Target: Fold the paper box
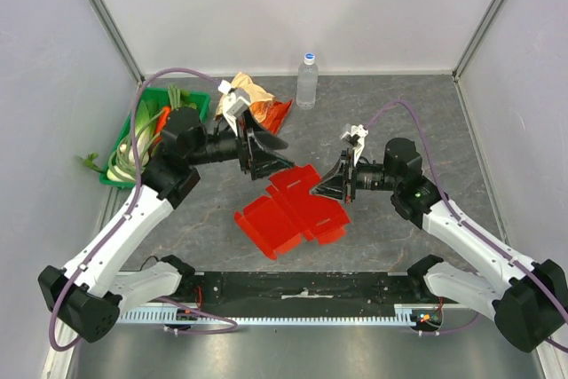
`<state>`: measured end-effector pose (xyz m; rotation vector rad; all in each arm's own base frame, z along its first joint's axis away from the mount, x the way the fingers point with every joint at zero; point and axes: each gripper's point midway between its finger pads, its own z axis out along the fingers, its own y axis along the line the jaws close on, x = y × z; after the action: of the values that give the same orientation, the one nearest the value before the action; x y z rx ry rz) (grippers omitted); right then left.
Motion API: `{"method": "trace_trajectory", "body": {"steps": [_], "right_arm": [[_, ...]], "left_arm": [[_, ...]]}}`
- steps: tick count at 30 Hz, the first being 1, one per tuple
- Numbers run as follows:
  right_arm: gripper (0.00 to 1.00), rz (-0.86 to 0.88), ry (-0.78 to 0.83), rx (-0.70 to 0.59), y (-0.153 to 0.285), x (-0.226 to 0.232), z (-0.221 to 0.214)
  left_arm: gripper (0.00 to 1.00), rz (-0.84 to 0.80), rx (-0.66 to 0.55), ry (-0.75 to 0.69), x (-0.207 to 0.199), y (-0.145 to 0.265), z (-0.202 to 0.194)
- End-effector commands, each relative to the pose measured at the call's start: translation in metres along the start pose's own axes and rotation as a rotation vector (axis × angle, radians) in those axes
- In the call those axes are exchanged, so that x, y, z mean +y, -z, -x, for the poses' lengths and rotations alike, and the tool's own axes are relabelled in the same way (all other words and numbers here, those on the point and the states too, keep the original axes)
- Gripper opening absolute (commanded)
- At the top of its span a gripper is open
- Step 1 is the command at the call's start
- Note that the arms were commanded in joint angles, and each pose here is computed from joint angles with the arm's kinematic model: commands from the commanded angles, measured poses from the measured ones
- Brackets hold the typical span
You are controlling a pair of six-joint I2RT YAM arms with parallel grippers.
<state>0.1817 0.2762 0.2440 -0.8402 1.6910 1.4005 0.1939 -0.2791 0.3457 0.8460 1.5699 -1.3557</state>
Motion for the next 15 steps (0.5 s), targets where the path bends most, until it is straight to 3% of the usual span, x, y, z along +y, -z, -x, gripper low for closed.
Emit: {"method": "trace_trajectory", "body": {"steps": [1,3,4,7,10,15], "right_arm": [[0.0,0.074,0.108,0.043,0.004,0.018,0.012],[0.0,0.111,0.099,0.072,0.002,0.021,0.009],[0.0,0.128,0.115,0.072,0.001,0.024,0.013],[0.0,0.173,0.134,0.083,-0.001,0.03,0.018],[0.0,0.18,0.146,0.086,-0.004,0.03,0.025],[0.0,0.165,0.15,0.084,-0.009,0.026,0.03]], "left_arm": [[0.71,0.062,-0.022,0.032,0.004,-0.004,0.031],[0.63,0.039,0.021,0.039,0.012,-0.013,0.025],[0.51,0.022,0.041,0.025,0.014,-0.016,0.022],[0.36,-0.011,0.121,0.063,0.027,-0.027,0.004],[0.26,-0.036,0.154,0.06,0.031,-0.03,-0.007],[0.23,-0.139,0.166,0.055,0.018,-0.029,-0.013]]}}
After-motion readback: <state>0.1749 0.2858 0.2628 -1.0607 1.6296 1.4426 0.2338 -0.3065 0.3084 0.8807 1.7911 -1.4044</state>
